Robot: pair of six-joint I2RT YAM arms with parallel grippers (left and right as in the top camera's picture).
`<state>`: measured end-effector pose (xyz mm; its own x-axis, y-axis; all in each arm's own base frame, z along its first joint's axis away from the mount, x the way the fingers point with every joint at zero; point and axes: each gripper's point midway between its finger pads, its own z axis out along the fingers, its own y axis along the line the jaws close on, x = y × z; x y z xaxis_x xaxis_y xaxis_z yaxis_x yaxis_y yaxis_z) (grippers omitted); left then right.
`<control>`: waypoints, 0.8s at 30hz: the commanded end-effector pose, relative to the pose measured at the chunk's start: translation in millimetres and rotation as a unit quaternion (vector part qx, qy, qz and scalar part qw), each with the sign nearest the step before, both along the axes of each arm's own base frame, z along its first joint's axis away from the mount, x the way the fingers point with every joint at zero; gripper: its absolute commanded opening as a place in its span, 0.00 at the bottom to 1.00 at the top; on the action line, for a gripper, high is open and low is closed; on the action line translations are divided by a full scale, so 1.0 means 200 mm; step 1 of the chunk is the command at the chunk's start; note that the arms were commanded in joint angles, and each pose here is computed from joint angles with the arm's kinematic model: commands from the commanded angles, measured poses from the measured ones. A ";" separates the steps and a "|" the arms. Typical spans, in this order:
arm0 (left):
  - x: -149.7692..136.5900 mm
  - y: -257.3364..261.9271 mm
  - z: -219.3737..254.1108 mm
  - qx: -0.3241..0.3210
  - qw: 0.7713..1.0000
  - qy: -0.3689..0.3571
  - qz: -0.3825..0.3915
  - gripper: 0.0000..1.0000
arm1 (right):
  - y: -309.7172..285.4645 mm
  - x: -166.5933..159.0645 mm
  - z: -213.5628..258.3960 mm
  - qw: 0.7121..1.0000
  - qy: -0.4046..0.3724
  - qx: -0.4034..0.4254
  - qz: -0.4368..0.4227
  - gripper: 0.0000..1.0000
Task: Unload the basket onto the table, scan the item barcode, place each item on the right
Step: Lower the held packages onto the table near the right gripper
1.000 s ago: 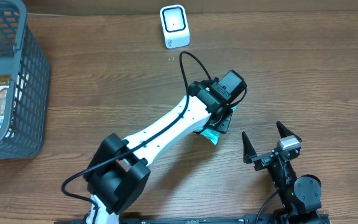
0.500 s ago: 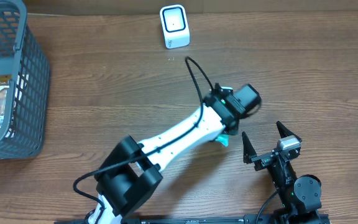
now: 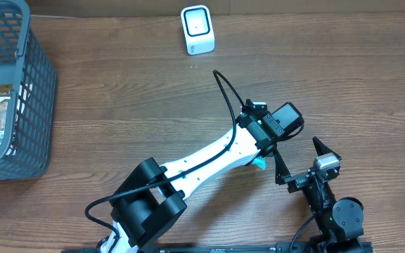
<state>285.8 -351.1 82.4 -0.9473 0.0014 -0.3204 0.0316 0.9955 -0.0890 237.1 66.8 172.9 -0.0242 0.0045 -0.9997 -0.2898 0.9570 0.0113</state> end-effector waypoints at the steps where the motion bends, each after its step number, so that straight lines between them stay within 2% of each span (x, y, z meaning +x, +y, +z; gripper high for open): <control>1: 0.03 0.01 0.00 -0.012 1.000 0.007 0.019 0.43 | -0.01 0.00 -0.01 1.000 0.000 -0.002 -0.002 1.00; 17: -0.03 0.03 -0.14 -0.022 0.999 0.044 0.015 0.45 | -0.01 0.00 -0.01 1.000 0.000 -0.002 -0.002 1.00; 19: -0.03 0.02 -0.15 -0.027 0.998 0.046 0.013 0.48 | -0.01 0.00 -0.01 1.000 0.000 -0.002 -0.002 1.00; 22: -0.04 0.01 -0.15 -0.034 0.998 0.050 0.011 0.63 | -0.01 0.00 -0.01 1.000 0.000 -0.002 -0.002 1.00; 24: -0.04 0.00 -0.15 -0.033 0.998 0.051 0.005 0.83 | -0.01 0.00 -0.01 1.000 0.000 -0.002 -0.002 1.00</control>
<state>283.7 -349.3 58.6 -0.9668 -0.0300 -0.2536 0.0083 0.9889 -0.1486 237.1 66.7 172.8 -0.0246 0.0048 -0.9997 -0.2894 0.9571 0.0117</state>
